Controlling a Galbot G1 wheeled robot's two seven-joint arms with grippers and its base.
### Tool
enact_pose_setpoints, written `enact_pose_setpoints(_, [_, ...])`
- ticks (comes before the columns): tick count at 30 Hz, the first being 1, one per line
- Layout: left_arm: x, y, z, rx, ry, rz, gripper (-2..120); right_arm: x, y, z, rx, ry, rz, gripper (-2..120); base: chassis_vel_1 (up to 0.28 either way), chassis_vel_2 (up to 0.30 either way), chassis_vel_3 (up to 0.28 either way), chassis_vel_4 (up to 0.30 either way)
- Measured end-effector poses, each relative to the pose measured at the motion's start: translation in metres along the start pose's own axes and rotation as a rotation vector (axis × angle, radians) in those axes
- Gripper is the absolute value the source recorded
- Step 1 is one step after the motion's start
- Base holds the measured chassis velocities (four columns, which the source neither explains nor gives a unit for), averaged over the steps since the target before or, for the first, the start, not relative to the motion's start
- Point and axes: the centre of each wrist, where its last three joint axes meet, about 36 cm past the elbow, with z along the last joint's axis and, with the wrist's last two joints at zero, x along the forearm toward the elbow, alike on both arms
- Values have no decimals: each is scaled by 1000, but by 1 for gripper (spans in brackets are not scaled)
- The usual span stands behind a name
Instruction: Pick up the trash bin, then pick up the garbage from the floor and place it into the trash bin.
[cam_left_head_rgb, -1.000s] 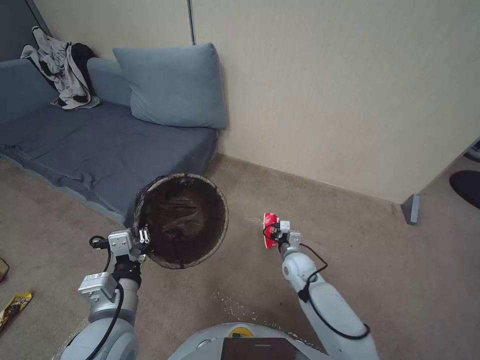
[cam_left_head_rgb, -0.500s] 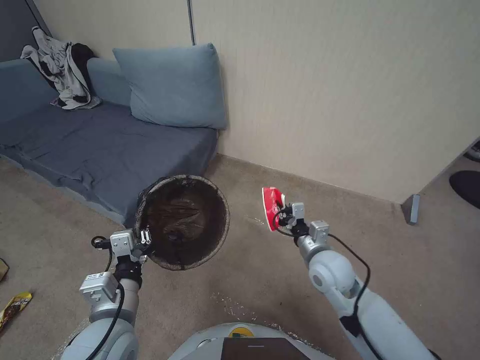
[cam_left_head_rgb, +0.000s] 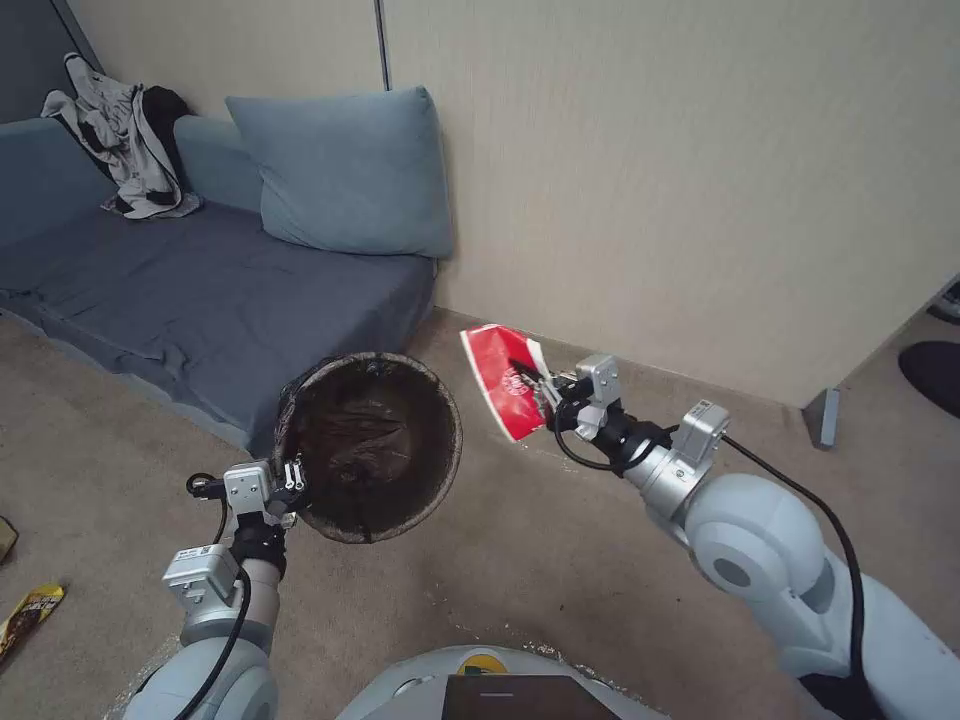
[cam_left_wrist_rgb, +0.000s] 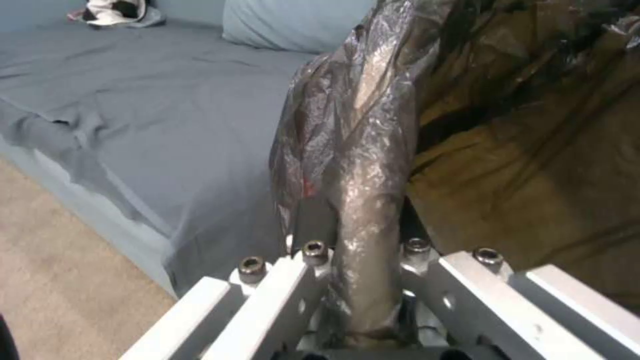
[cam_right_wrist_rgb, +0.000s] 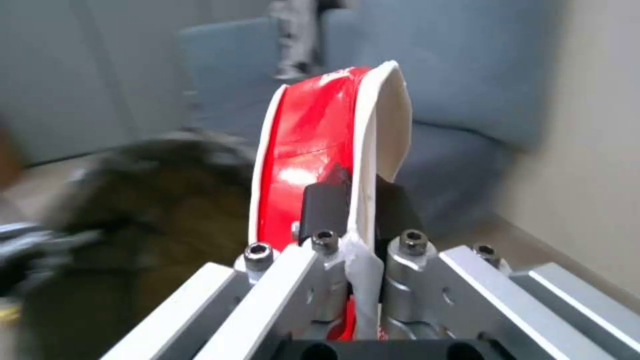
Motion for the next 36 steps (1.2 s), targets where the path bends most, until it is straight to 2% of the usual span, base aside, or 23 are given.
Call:
enact_pose_setpoints(5, [1, 0, 1, -4, 4, 4, 3, -14, 12, -1, 0, -2, -109, 0, 0, 0, 0, 0])
enact_pose_setpoints(15, [2, -1, 2, -14, 7, 12, 3, -47, 35, 18, 12, 42, -202, 0, 0, 0, 0, 0])
enact_pose_setpoints(22, [3, 0, 2, -17, 9, 11, 3, -63, 42, 35, 13, 78, -224, 0, 0, 0, 0, 0])
enact_pose_setpoints(36, [3, -1, 3, -16, 9, 11, 3, -89, 46, 57, 36, 122, -195, 0, 0, 0, 0, 0])
